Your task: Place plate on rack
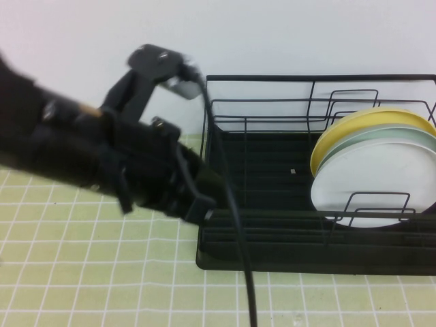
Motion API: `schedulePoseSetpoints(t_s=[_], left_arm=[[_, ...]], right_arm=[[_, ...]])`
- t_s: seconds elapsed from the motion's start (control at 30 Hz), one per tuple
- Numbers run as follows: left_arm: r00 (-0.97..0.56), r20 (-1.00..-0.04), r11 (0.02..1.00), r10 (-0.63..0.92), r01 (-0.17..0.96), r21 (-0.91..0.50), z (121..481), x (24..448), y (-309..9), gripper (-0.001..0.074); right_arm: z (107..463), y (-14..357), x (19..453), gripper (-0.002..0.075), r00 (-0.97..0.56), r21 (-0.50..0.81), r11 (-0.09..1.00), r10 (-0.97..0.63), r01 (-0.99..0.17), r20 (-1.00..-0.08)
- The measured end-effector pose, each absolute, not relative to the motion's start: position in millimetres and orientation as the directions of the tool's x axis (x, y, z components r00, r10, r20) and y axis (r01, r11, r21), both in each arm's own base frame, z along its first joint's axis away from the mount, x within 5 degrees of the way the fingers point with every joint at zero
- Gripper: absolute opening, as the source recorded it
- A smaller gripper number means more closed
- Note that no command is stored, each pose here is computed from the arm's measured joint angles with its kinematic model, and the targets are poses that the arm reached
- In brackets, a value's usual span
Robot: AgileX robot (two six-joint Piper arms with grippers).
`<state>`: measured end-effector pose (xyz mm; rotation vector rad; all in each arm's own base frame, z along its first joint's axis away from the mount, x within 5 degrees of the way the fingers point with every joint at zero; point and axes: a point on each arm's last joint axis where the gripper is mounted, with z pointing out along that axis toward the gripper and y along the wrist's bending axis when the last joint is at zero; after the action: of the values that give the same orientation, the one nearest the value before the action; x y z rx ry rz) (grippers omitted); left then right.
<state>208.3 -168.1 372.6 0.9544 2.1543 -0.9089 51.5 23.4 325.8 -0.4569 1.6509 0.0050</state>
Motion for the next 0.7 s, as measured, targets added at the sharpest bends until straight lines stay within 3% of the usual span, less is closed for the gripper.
schedulePoseSetpoints(t_s=[0.1,0.23,0.43,0.7], left_arm=[[-0.546,-0.774,0.556,0.320,0.770,-0.313,365,197,-157,0.0000],[-0.489,-0.831,0.598,0.265,0.759,-0.256,349,175,-140,0.0000],[-0.518,-0.848,0.664,0.112,0.674,-0.324,320,155,-124,0.0000],[-0.551,-0.830,0.638,0.079,0.668,-0.383,319,150,-125,0.0000]], right_arm=[[306,19,31,-0.0003,0.028,-0.292,0.929,-0.293,-0.229,-0.956],[271,23,18,-0.0003,-0.031,-0.260,0.922,-0.280,-0.288,-0.959],[269,25,21,-0.0003,-0.030,-0.270,0.909,-0.294,-0.318,-0.955],[267,25,22,-0.0003,-0.033,-0.253,0.913,-0.277,-0.321,-0.960]])
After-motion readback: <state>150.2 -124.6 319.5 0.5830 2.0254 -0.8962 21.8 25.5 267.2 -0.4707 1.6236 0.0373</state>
